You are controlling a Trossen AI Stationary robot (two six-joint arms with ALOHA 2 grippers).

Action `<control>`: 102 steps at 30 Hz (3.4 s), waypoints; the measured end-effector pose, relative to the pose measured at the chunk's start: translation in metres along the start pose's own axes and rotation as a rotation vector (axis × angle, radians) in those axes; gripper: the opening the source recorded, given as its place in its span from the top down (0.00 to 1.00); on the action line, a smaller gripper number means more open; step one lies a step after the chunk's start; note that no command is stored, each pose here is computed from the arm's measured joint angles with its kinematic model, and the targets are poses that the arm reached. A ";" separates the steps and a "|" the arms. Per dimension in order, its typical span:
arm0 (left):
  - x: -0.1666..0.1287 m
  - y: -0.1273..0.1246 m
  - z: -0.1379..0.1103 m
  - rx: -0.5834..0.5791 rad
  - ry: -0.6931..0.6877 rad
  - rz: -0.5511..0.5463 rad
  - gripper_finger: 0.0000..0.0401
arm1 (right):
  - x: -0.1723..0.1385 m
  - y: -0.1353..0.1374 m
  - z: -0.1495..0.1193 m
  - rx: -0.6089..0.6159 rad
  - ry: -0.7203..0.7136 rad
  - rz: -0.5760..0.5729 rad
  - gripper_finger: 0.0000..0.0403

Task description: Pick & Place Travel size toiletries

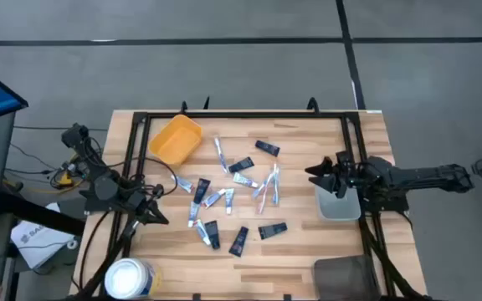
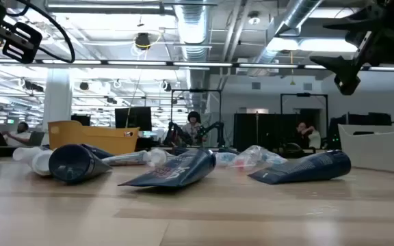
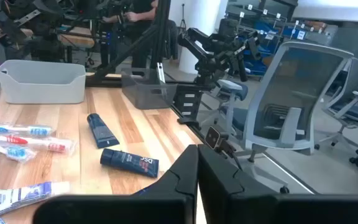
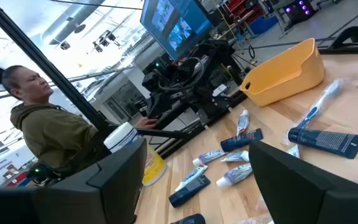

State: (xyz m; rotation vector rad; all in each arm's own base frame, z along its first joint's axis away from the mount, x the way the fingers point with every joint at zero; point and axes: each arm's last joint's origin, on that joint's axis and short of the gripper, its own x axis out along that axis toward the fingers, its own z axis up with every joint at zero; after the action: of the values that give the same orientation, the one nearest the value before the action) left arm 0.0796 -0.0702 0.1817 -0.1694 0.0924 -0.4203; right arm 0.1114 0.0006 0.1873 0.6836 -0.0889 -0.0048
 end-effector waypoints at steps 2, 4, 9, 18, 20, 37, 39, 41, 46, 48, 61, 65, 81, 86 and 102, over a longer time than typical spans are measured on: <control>0.000 0.000 0.000 0.000 0.000 0.000 1.00 | 0.000 0.000 0.000 0.000 0.000 0.000 0.32; 0.000 0.000 0.000 0.000 0.000 0.000 1.00 | 0.000 0.000 0.000 0.000 0.000 0.000 0.32; 0.000 0.000 0.000 0.000 0.000 0.000 1.00 | 0.000 0.000 0.000 0.000 0.000 0.000 0.32; 0.000 0.000 0.000 0.000 0.000 0.000 1.00 | 0.000 0.000 0.000 0.000 0.000 0.000 0.32; 0.000 0.000 0.000 0.000 0.000 0.000 1.00 | 0.000 0.000 0.000 0.000 0.000 0.000 0.32; 0.000 0.000 0.000 0.000 0.000 0.000 1.00 | 0.000 0.000 0.000 0.000 0.000 0.000 0.32; 0.000 0.000 0.000 0.000 0.000 0.000 1.00 | 0.000 0.000 0.000 0.000 0.000 0.000 0.32; 0.000 0.000 0.001 -0.002 -0.006 -0.001 1.00 | 0.000 0.000 0.000 0.000 0.000 0.000 0.32; 0.000 -0.001 0.005 -0.023 -0.053 -0.011 1.00 | 0.000 0.000 0.000 0.000 0.000 -0.001 0.32; 0.000 -0.001 0.007 -0.030 -0.068 -0.014 1.00 | 0.000 0.000 0.000 0.000 0.000 0.000 0.32; -0.004 -0.003 0.029 -0.141 -0.286 -0.020 1.00 | 0.000 0.001 0.002 0.058 -0.020 0.015 0.32; -0.006 -0.001 0.035 -0.186 -0.360 0.057 1.00 | 0.000 0.002 0.002 0.072 -0.022 0.017 0.32; -0.012 0.004 0.047 -0.237 -0.493 0.232 1.00 | 0.000 0.004 0.010 0.318 -0.117 0.039 0.32; -0.013 0.005 0.047 -0.241 -0.497 0.236 1.00 | 0.000 -0.001 0.010 0.308 -0.128 -0.021 0.32; -0.013 0.005 0.048 -0.248 -0.507 0.234 1.00 | 0.016 0.055 0.095 -0.016 -0.160 -0.111 0.32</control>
State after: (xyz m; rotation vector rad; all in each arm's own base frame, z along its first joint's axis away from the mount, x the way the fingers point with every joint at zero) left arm 0.0754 -0.0537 0.2286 -0.4988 -0.3341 -0.1223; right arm 0.1178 -0.0172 0.2961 0.6713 -0.2043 -0.1667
